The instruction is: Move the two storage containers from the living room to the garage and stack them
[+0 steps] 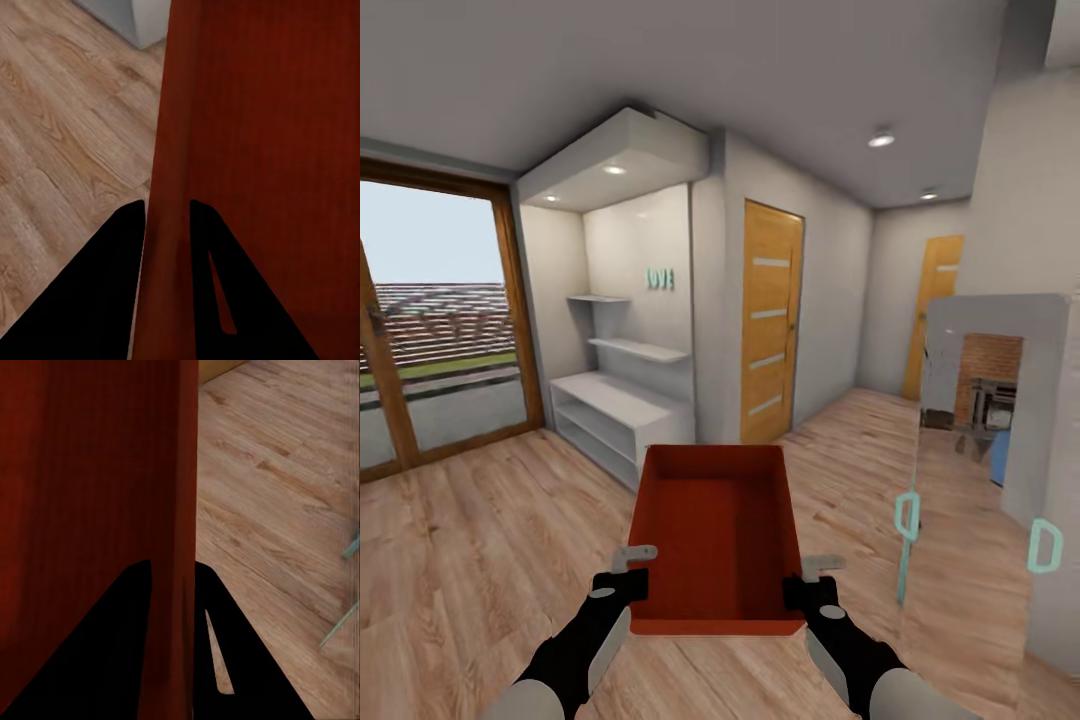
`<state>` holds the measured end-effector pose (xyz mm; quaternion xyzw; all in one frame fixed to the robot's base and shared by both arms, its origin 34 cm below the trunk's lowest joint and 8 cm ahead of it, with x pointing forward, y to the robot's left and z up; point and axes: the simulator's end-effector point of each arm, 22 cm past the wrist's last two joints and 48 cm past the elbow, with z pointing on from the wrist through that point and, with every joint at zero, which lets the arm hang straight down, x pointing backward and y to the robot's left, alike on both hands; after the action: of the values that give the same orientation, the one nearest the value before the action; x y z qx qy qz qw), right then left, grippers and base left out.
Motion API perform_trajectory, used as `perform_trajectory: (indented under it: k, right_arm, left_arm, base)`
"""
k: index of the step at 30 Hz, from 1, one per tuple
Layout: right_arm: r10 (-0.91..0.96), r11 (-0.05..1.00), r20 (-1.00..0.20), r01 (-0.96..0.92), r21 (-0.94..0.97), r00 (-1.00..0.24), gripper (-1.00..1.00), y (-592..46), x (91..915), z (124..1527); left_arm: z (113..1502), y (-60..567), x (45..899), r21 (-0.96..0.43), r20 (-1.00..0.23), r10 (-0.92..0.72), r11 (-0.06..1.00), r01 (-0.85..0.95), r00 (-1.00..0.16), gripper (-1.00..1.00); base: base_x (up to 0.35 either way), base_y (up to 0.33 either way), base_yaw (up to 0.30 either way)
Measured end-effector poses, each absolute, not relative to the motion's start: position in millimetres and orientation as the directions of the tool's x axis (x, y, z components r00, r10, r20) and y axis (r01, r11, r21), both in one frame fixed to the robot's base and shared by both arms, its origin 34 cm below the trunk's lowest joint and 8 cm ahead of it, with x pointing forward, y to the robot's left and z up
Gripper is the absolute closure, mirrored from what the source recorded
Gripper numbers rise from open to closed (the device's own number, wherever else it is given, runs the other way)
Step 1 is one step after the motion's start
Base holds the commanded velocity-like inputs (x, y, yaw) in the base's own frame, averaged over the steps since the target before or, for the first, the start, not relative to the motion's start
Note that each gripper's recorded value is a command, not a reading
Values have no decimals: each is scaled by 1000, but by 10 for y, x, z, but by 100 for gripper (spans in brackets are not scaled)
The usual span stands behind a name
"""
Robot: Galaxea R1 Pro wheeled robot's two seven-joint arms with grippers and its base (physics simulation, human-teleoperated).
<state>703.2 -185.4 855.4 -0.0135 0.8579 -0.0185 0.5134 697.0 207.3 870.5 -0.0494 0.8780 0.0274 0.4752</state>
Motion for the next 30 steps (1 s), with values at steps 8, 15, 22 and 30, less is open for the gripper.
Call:
perform_trajectory:
  k: [8,15,22,30]
  right_arm:
    - [-42,999,-880,-4,-45,-473,100,-1854,7032,8554]
    - [-42,999,-881,-4,-45,-471,100,-1854,7036,8559]
    - [-42,999,-881,-4,-45,-471,100,-1858,7037,8561]
    - [-42,999,-881,-4,-45,-471,100,-1854,7036,8559]
  left_arm:
    - [8705,2073,6970,1,-837,-61,994,-113,-543,100]
    - [8711,2073,6973,1,-838,-61,994,-113,-542,100]
    - [8712,2069,6973,1,-838,-61,994,-114,-542,100]
    - [8711,2073,6973,1,-838,-61,994,-113,-542,100]
  base:
    - [326,8,-287]
    - [314,163,-287]
    - [299,222,-287]
    - [295,231,-287]
